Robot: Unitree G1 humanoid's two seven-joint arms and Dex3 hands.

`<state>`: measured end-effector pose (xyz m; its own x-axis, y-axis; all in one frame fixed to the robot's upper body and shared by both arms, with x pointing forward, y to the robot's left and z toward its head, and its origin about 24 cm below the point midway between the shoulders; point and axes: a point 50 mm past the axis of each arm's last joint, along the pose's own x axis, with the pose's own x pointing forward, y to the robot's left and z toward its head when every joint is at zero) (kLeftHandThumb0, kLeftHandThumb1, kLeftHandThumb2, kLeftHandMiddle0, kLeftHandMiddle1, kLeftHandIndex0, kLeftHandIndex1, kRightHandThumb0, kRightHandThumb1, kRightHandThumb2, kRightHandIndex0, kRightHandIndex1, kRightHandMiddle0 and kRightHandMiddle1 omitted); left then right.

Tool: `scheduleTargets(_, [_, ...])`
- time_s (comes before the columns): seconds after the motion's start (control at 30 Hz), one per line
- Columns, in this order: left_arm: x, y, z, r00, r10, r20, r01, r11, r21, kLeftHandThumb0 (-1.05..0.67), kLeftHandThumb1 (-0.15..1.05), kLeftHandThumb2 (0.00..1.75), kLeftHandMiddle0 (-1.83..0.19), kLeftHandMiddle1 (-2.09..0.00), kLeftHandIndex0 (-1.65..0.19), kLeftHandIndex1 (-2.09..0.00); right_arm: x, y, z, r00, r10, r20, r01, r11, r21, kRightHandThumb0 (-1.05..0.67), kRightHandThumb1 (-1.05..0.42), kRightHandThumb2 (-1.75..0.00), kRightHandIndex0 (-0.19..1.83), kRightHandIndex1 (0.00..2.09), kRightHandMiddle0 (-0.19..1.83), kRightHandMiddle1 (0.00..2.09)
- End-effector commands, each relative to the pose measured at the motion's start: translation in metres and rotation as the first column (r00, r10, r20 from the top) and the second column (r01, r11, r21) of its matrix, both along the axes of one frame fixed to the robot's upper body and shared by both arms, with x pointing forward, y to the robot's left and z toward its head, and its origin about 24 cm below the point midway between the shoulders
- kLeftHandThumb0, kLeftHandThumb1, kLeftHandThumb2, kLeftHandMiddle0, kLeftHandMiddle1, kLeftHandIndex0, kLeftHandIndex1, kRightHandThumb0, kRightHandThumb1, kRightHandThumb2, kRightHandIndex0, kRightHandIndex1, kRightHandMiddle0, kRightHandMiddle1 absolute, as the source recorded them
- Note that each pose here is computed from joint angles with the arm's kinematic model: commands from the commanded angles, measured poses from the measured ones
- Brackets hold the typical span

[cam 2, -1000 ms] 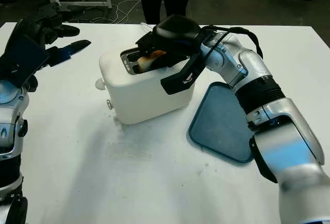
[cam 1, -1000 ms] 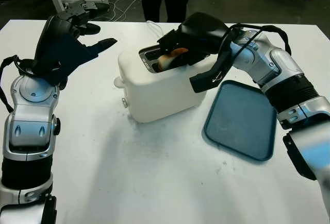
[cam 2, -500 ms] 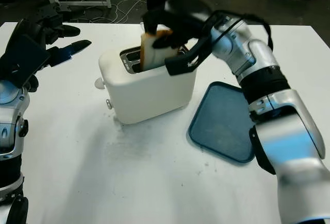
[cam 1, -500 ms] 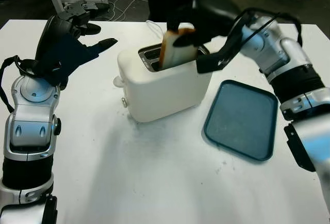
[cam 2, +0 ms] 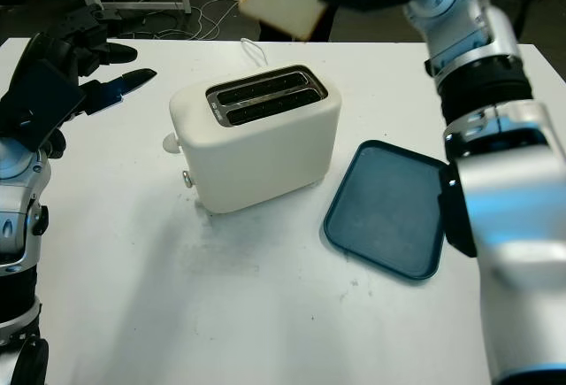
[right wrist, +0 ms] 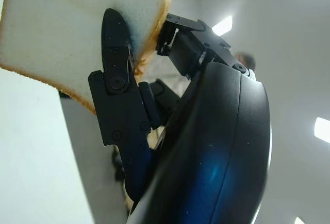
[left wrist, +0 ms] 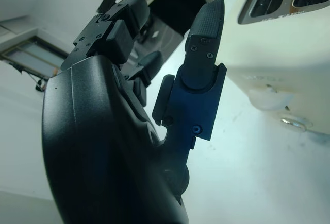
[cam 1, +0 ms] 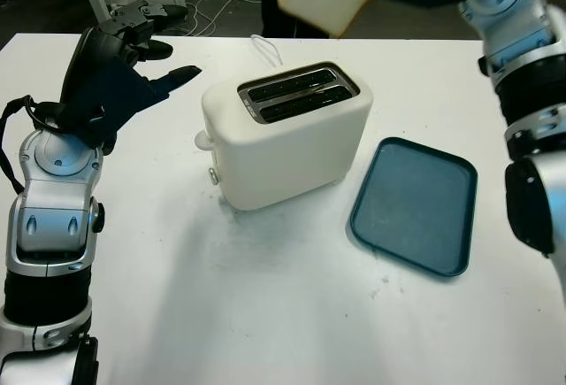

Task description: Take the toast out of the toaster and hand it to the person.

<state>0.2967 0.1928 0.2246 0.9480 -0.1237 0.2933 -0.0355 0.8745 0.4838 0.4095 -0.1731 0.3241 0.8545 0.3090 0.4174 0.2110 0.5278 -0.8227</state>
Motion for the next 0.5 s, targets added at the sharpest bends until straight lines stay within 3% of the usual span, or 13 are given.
scheduleTargets(0.0, [0.000, 0.001, 0.001, 1.000, 0.005, 0.004, -0.005, 1.000, 0.003, -0.50, 0.92, 0.09, -0.18, -0.90, -0.39, -0.39, 0.002, -0.013, 0.004, 0.996, -0.091, -0.004, 0.091, 0.995, 0.045, -0.49, -0.92, -0.43, 1.03, 1.75, 0.78, 1.75])
scheduleTargets(0.2, [0.000, 0.001, 0.001, 1.000, 0.000, 0.000, 0.000, 1.000, -0.001, -0.48, 0.92, 0.08, -0.18, -0.91, -0.38, -0.39, 0.008, -0.043, -0.013, 0.950, -0.309, -0.049, 0.313, 0.942, 0.122, -0.45, -0.92, -0.40, 0.95, 1.75, 0.69, 1.72])
scheduleTargets(0.33, [0.000, 0.002, 0.001, 1.000, -0.002, -0.004, 0.002, 1.000, 0.000, -0.48, 0.92, 0.09, -0.17, -0.91, -0.38, -0.39, 0.009, -0.057, -0.029, 0.928, -0.353, -0.119, 0.372, 0.894, 0.249, -0.38, -0.92, -0.40, 0.89, 1.75, 0.62, 1.73])
scheduleTargets(0.37, [0.000, 0.002, 0.000, 1.000, -0.001, -0.003, 0.001, 1.000, 0.001, -0.48, 0.92, 0.09, -0.17, -0.91, -0.38, -0.39, 0.010, -0.058, -0.035, 0.923, -0.359, -0.142, 0.385, 0.883, 0.270, -0.37, -0.92, -0.40, 0.86, 1.75, 0.56, 1.74])
scheduleTargets(0.4, [0.000, 0.002, 0.000, 1.000, -0.001, -0.002, 0.001, 1.000, 0.000, -0.49, 0.92, 0.09, -0.17, -0.91, -0.38, -0.39, 0.010, -0.058, -0.040, 0.922, -0.353, -0.161, 0.385, 0.879, 0.281, -0.41, -0.92, -0.40, 0.79, 1.75, 0.35, 1.58])
scheduleTargets(0.47, [0.000, 0.002, 0.000, 1.000, -0.004, -0.001, 0.004, 1.000, -0.001, -0.49, 0.92, 0.09, -0.17, -0.92, -0.38, -0.39, 0.012, -0.058, -0.052, 0.914, -0.351, -0.205, 0.401, 0.863, 0.307, -0.37, -0.92, -0.38, 0.79, 1.75, 0.44, 1.69])
